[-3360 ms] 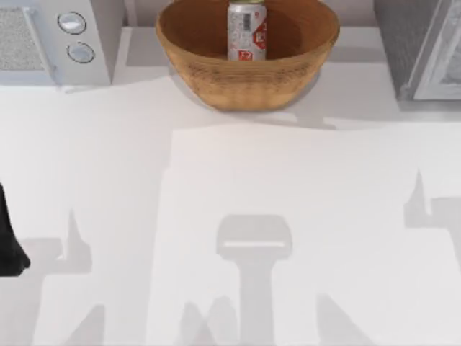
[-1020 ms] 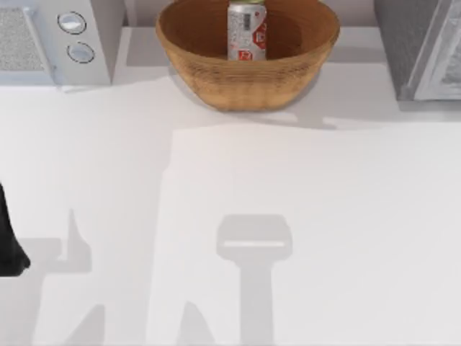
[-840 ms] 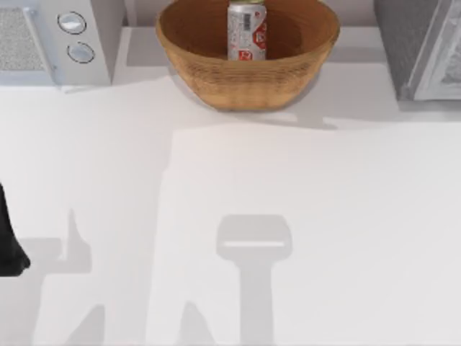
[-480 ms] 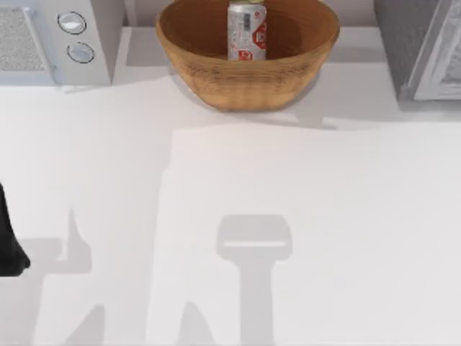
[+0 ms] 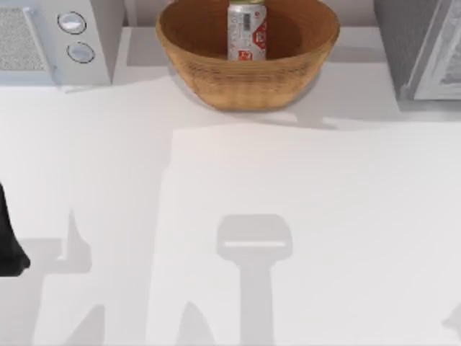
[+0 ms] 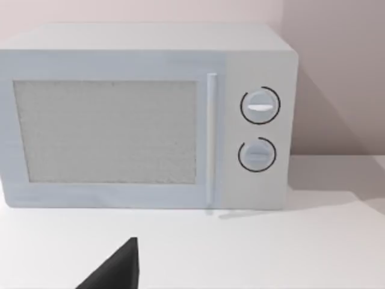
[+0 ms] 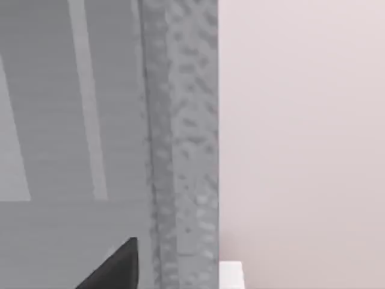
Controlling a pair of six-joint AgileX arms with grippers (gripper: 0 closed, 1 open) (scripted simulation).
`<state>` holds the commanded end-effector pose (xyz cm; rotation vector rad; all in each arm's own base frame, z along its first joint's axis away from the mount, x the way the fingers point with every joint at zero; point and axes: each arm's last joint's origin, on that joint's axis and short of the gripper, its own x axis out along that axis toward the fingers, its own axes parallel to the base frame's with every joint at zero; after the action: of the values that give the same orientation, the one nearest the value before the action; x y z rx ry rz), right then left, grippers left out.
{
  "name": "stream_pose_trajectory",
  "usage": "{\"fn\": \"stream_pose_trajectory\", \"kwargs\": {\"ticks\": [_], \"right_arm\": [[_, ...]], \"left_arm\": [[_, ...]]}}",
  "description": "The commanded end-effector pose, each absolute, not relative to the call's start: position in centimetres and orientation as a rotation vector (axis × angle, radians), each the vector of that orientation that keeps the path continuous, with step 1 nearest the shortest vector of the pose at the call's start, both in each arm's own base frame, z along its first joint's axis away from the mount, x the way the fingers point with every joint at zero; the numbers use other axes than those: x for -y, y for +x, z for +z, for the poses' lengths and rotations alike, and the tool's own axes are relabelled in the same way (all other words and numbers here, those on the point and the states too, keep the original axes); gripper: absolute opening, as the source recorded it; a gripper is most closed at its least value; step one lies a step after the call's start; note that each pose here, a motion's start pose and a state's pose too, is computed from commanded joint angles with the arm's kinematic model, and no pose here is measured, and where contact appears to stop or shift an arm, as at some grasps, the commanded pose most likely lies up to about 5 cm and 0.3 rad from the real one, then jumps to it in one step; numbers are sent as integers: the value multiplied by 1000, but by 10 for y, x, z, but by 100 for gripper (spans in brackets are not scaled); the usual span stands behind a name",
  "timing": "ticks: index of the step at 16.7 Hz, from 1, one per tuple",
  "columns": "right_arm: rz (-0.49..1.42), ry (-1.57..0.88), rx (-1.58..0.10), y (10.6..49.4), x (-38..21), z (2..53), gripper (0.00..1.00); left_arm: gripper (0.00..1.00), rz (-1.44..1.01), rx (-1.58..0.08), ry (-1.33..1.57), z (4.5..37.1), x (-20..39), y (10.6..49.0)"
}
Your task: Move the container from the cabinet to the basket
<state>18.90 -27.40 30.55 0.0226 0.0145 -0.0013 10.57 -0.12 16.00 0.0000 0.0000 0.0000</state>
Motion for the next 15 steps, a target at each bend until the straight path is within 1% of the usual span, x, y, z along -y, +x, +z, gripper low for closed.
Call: {"fn": "stream_pose_trajectory", "kwargs": {"ticks": [4, 7, 9, 12, 15], "right_arm": [[0, 36, -22, 185, 266, 395, 100], [1, 36, -22, 174, 241, 453, 100], [2, 23, -15, 165, 222, 483, 100], [3, 5, -4, 155, 202, 507, 100], [3, 4, -3, 154, 200, 510, 100]], "left_arm": [[100, 0, 0, 0, 160, 1, 106], [100, 0, 0, 0, 160, 1, 106], [100, 0, 0, 0, 160, 1, 106], [100, 0, 0, 0, 160, 1, 106], [100, 0, 0, 0, 160, 1, 106]]}}
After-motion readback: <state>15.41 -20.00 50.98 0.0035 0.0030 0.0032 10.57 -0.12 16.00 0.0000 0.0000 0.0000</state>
